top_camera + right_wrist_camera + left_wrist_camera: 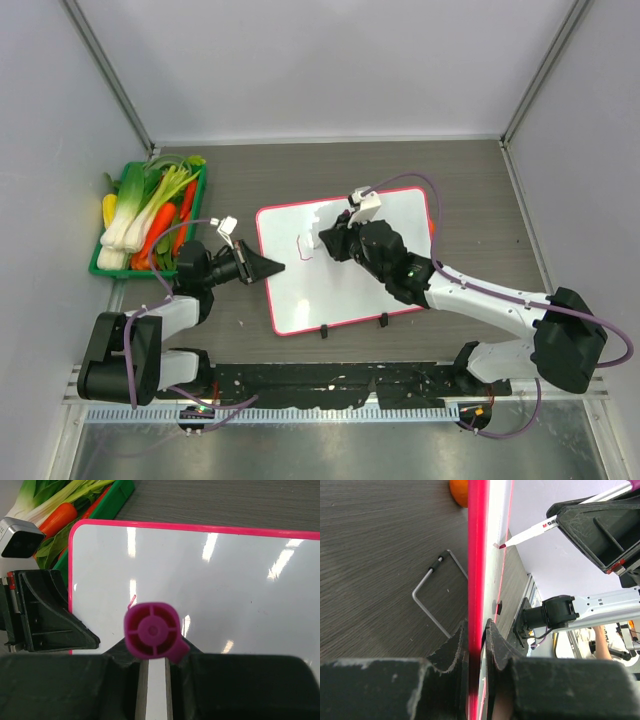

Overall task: Write a sentence on the whiteboard
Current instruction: Write on the whiteboard with the whiteboard.

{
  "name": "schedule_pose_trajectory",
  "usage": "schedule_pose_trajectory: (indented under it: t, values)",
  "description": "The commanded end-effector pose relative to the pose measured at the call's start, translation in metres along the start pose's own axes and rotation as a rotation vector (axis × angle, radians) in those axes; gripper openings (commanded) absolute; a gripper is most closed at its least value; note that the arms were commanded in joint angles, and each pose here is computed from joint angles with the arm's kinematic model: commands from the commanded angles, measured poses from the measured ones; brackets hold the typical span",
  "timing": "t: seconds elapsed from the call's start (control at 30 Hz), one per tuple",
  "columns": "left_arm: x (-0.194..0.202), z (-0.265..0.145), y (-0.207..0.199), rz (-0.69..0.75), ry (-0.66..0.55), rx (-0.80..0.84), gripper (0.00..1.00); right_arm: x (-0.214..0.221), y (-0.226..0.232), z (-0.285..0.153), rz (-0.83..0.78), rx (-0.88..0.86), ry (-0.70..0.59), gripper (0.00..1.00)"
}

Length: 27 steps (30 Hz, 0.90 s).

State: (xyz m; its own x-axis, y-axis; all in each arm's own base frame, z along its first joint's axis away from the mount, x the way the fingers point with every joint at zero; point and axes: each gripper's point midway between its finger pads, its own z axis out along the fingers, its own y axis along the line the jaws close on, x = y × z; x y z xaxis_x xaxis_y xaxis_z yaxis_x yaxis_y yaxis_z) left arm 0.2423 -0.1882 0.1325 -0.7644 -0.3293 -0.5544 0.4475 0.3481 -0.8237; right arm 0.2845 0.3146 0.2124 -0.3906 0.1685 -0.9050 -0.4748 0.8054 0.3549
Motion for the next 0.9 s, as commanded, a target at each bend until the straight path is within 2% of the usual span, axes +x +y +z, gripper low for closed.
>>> schedule_pose_trajectory:
  t: [0.0, 0.53, 0.87]
  values:
    - [-0.001, 0.002, 0.017, 0.069, -0.018, -0.065, 0.0, -0.006, 0.005, 0.002, -0.001, -0.023, -0.018, 0.01]
    - [-0.001, 0.002, 0.017, 0.072, -0.02, -0.066, 0.0, 0.015, -0.004, -0.007, -0.022, -0.014, 0.045, 0.01]
    - [-0.001, 0.002, 0.017, 0.071, -0.02, -0.068, 0.0, 0.018, -0.017, -0.011, -0.013, 0.044, 0.034, 0.01]
